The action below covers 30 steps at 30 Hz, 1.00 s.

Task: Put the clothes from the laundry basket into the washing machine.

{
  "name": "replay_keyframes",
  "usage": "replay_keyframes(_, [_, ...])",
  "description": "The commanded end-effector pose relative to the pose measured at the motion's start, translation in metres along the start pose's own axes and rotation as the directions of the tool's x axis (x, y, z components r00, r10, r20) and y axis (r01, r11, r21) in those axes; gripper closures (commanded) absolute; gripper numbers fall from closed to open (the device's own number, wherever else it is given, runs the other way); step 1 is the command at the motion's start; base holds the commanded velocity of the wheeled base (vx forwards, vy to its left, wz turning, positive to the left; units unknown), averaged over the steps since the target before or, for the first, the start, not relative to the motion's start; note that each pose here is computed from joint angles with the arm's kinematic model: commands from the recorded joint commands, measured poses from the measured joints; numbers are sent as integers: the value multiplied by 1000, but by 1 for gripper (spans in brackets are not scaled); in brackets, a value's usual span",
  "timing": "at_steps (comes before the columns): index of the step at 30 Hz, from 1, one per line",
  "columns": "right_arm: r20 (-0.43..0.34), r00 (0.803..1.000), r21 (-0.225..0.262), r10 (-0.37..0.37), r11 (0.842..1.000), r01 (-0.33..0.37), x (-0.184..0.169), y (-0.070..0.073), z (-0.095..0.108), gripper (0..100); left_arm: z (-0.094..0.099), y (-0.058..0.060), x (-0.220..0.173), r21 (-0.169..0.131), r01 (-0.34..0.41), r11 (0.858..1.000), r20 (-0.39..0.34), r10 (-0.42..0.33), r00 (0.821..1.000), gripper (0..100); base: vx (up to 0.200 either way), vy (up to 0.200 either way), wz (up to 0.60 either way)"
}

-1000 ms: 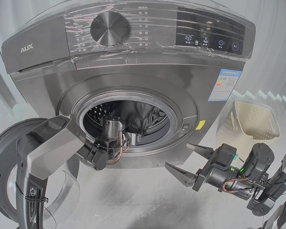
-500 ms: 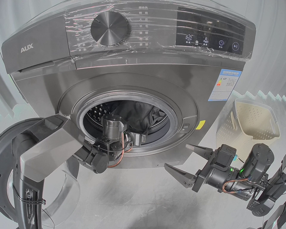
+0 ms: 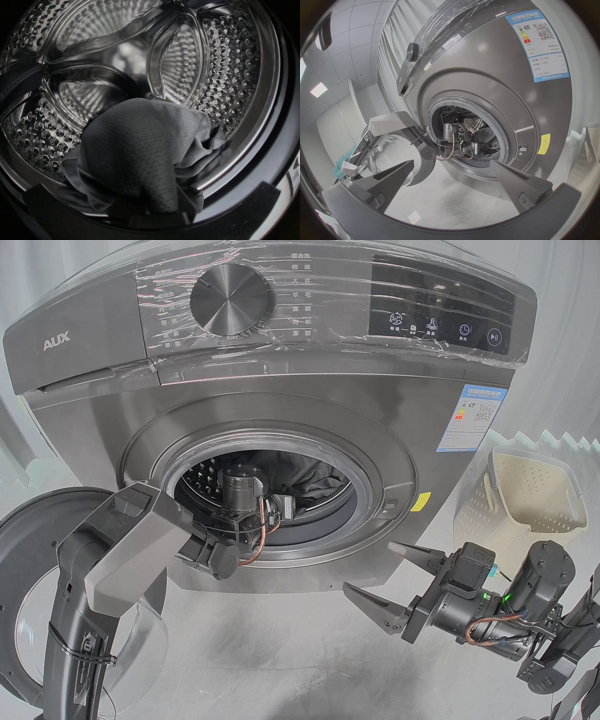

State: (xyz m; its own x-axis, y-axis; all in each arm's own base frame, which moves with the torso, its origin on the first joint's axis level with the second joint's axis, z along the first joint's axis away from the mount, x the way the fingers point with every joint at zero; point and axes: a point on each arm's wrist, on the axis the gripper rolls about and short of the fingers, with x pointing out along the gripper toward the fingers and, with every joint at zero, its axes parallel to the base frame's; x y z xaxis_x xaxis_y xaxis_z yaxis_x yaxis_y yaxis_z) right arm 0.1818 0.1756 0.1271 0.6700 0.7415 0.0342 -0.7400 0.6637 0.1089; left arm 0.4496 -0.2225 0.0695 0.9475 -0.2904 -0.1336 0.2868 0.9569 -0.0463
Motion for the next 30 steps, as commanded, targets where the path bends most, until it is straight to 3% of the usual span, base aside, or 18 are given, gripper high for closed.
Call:
replay_keyframes(1, [3,1000,0,-1,1000,1,1,0,0,0,-9,14,20,-14,-59,998,22,60,998,100,0,0,0])
replay_keyframes(5, [3,1000,0,0,1000,0,1,0,0,0,6,19,38,-60,-88,994,127,95,987,100,0,0,0])
replay_keyframes(6, [4,1000,0,1,1000,-1,1,0,1,0,18,22,47,-100,-105,989,201,124,972,100,0,0,0])
replay_keyframes(8, [3,1000,0,0,1000,0,1,0,0,0,24,21,53,-120,-106,987,243,133,961,100,0,0,0])
replay_keyframes(14, [4,1000,0,-1,1000,1,1,-1,1,0,16,15,55,-117,-99,988,232,124,965,100,0,0,0])
replay_keyframes(19, [4,1000,0,-3,1000,3,1,-1,1,0,2,14,50,-97,-106,990,175,122,977,100,0,0,0])
replay_keyframes(20, [4,1000,-2,-3,1000,3,1,-1,1,0,3,13,50,-99,-104,990,176,120,977,0,0,0,0])
replay_keyframes(24, [7,1000,0,-2,1000,2,2,-1,1,0,15,13,44,-109,-101,989,187,120,975,0,0,0,0])
replay_keyframes(30, [11,1000,-1,-3,1000,3,2,-1,2,0,23,10,24,-94,-97,991,139,110,984,0,0,0,0])
